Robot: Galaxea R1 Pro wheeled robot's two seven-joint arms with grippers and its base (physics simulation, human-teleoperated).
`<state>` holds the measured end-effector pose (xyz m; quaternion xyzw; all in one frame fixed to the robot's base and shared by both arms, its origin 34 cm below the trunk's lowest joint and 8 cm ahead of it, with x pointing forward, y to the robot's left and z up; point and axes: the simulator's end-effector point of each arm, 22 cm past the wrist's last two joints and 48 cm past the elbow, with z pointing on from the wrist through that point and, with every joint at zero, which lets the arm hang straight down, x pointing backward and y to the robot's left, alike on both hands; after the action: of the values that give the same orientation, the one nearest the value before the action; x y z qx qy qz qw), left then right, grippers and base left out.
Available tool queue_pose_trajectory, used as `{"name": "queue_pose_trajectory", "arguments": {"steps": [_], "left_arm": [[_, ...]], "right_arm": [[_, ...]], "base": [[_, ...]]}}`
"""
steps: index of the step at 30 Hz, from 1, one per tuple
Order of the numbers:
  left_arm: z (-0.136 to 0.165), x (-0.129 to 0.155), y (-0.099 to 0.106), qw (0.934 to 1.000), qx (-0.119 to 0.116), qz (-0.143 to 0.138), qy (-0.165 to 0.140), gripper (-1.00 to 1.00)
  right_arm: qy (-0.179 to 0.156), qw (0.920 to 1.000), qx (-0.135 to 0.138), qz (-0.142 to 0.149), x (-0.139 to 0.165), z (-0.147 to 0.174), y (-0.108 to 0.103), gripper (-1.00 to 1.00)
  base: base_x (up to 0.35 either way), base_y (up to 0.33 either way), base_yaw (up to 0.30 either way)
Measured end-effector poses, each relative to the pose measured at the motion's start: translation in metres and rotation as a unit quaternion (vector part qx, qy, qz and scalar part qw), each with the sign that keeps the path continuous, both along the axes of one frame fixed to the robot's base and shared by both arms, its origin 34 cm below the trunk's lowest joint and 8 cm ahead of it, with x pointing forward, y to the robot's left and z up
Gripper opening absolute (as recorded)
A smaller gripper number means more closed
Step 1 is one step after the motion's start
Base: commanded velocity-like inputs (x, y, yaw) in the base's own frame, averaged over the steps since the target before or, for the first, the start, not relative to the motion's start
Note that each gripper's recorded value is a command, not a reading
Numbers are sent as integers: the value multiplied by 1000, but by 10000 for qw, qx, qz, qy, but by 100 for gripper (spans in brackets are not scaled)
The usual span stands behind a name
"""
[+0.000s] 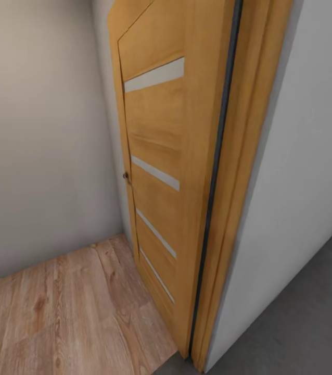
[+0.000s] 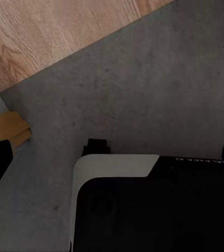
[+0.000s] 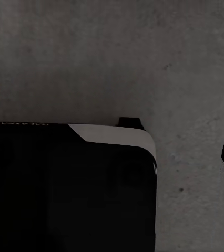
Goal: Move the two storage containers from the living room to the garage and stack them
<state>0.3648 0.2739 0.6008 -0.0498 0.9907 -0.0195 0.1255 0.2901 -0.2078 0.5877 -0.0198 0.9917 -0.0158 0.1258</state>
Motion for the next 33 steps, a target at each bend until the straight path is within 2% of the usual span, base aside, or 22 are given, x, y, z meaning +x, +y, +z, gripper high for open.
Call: {"name": "queue_pose_trajectory", "arguments": {"steps": [15, 33], "left_arm": [[0, 1, 1, 10000, 8, 9, -21, 100], [0, 1, 1, 10000, 8, 8, -20, 100]], "right_arm": [[-2, 10000, 1, -3, 0, 0, 0, 100], [-4, 10000, -22, -3, 1, 0, -4, 100]], "base": [[307, 0, 7], [22, 0, 249]]}}
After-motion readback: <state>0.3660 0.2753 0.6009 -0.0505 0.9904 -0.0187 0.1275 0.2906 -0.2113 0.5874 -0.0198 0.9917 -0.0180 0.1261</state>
